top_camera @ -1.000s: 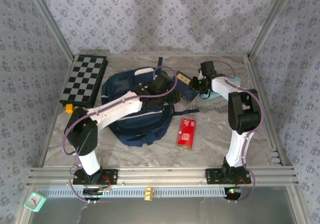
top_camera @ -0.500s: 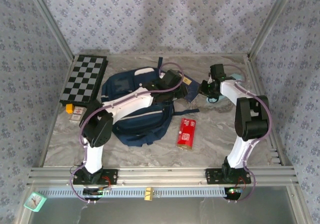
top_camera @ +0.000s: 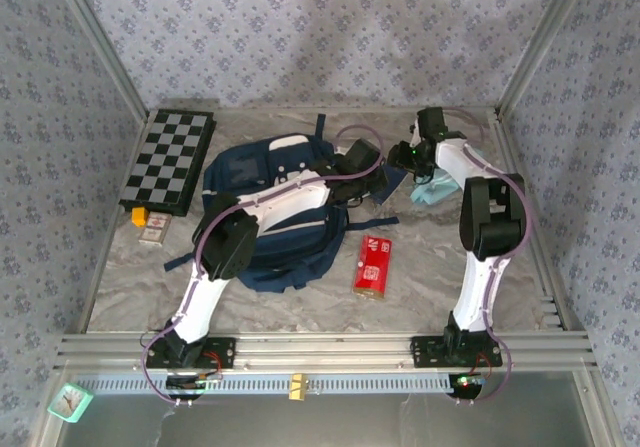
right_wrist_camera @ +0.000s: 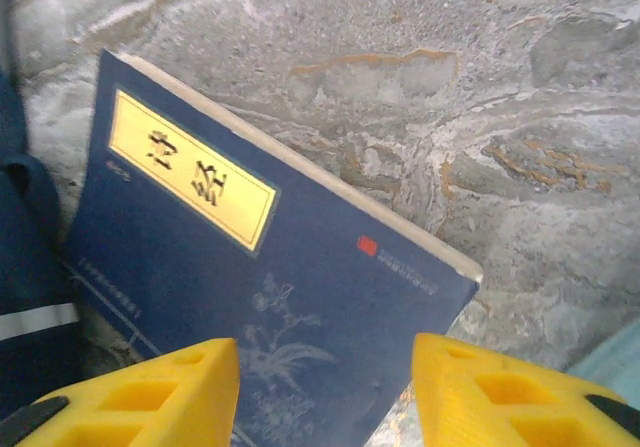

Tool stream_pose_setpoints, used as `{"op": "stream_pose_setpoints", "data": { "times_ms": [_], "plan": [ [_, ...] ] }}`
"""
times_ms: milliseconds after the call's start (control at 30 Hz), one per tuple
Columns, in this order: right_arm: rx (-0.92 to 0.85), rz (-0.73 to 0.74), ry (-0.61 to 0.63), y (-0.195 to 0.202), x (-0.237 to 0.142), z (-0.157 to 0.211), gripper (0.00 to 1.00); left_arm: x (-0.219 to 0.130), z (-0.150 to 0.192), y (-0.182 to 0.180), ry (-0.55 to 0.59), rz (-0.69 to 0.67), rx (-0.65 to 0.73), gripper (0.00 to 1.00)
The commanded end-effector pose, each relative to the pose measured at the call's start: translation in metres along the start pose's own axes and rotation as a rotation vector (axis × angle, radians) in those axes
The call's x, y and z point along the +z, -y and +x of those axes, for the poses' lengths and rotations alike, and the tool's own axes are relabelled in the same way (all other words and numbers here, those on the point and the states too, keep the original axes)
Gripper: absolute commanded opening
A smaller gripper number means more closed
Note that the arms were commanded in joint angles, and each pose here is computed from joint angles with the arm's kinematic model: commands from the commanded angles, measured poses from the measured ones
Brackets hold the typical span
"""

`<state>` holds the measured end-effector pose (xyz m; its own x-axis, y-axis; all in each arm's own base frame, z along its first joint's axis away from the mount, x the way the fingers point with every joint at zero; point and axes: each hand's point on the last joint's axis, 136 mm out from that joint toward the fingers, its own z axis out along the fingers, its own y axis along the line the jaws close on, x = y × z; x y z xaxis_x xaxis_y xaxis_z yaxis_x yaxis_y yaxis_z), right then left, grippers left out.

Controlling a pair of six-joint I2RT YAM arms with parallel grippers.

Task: Pack the student bag

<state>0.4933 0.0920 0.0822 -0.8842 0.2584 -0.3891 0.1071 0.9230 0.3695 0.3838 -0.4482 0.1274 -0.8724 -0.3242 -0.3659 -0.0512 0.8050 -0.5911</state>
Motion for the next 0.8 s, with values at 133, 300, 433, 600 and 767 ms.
{"op": "stream_pose_setpoints", "data": {
  "times_ms": [133, 300, 433, 600, 767],
  "plan": [
    [-0.048, 0.061, -0.072, 0.009, 0.032, -0.004, 0.57, 0.006, 0.002, -0.010, 0.007, -0.054, -0.014, 0.45],
    [-0.080, 0.109, -0.132, 0.009, 0.046, 0.014, 0.58, 0.009, 0.002, -0.021, -0.004, -0.079, -0.016, 0.45],
    [-0.078, 0.066, -0.154, -0.002, 0.035, 0.036, 0.58, 0.013, 0.004, -0.032, -0.009, -0.102, -0.013, 0.45],
    [-0.069, 0.101, -0.157, -0.001, 0.014, 0.067, 0.57, 0.018, 0.003, -0.051, -0.003, -0.146, -0.025, 0.44],
    [-0.046, 0.074, -0.120, -0.003, 0.000, 0.070, 0.56, 0.024, 0.002, -0.065, 0.006, -0.172, 0.003, 0.34]
  ]
}}
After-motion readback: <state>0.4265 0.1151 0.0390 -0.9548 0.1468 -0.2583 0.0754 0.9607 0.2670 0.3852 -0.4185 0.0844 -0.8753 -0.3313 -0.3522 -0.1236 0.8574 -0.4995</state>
